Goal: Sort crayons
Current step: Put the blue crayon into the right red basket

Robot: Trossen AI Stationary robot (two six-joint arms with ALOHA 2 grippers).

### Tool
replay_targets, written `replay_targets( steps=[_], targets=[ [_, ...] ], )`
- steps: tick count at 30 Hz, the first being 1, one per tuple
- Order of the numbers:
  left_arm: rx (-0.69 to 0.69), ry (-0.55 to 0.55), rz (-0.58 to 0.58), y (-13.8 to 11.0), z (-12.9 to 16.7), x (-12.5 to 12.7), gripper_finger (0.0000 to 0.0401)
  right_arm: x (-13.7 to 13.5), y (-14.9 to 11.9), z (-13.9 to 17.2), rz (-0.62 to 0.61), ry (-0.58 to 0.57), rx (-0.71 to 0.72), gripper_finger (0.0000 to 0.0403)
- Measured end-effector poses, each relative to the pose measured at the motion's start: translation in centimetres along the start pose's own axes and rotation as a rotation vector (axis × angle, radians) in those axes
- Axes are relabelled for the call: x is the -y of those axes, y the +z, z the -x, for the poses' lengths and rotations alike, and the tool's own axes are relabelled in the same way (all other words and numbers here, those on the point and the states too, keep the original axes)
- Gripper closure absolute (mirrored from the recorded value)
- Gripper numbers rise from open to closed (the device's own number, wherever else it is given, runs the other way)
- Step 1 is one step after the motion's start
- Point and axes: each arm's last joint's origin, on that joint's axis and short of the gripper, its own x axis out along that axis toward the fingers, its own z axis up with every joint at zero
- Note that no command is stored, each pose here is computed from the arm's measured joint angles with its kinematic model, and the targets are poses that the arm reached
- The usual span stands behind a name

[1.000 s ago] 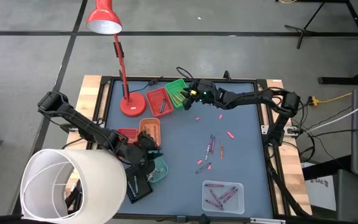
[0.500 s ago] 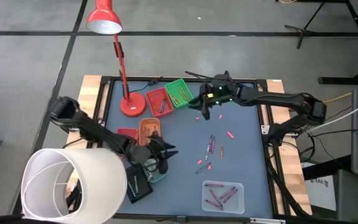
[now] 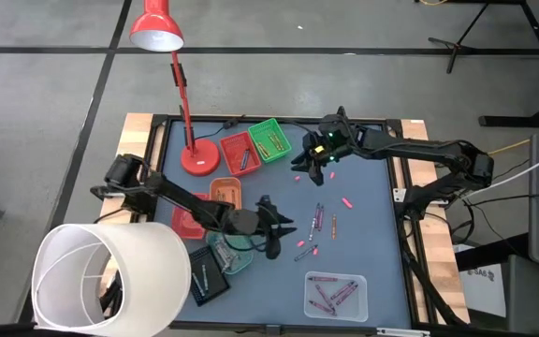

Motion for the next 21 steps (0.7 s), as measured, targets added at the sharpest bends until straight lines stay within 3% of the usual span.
replay_targets(
  steps=[11,21],
  targets=[
    [-0.013,-0.017,-0.001,0.9,-1.6,-1.2,0.0293,-0.7,-0.7,-0.3,-0.01,0.026,-0.074,0.0292],
    [-0.048,0.006,-0.014,0.6,-1.7,-1.6,0.0293,-7.3,-4.0,-1.8,0.115,0.177,-0.38,0.0292]
  ],
)
